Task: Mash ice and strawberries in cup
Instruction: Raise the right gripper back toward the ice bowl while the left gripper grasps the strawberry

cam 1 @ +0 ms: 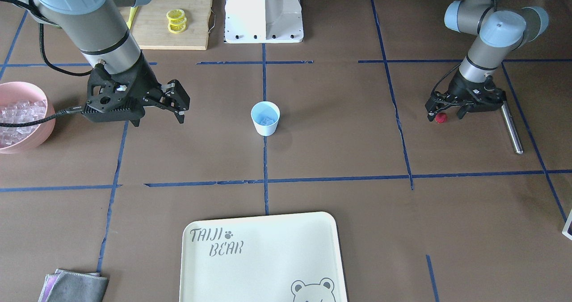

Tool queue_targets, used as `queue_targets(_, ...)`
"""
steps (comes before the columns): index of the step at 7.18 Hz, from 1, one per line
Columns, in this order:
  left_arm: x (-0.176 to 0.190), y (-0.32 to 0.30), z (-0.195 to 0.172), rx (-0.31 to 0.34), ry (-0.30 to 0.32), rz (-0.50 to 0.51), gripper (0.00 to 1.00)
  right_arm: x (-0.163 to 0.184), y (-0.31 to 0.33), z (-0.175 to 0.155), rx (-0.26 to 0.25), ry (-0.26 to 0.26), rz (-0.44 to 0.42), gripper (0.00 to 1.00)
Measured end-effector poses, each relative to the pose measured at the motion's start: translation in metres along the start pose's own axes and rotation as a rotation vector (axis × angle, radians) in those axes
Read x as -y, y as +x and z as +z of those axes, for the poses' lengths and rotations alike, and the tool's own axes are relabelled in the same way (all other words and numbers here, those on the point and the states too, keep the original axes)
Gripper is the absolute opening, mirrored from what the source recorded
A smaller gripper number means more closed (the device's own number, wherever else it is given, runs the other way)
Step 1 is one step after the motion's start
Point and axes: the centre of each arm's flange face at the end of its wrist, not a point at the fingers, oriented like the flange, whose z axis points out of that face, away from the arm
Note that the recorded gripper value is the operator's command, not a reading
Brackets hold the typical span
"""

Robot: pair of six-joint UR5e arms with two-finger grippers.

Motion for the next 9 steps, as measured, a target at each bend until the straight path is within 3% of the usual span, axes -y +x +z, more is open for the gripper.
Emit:
queue_targets(2,0.000,0.000,0.002,0.001,-0.004,-0.004,0.79,-0.001,0.000,-0.002,0.003,0.002,-0.002,0.99)
queue_targets(5,0.000,0.000,0.002,0.003,-0.006,-0.006,0.13,-0.002,0.000,-0.003,0.003,0.003,-0.002,0.99)
queue_targets(6,0.000,0.000,0.002,0.002,-0.008,-0.007,0.03,-0.001,0.001,-0.004,0.003,0.004,-0.001,0.99)
queue_targets(9,0.000,0.015,-0.019,-0.044,-0.050,-0.007,0.00,0.005,0.040,-0.014,-0.004,0.013,-0.013,0.99)
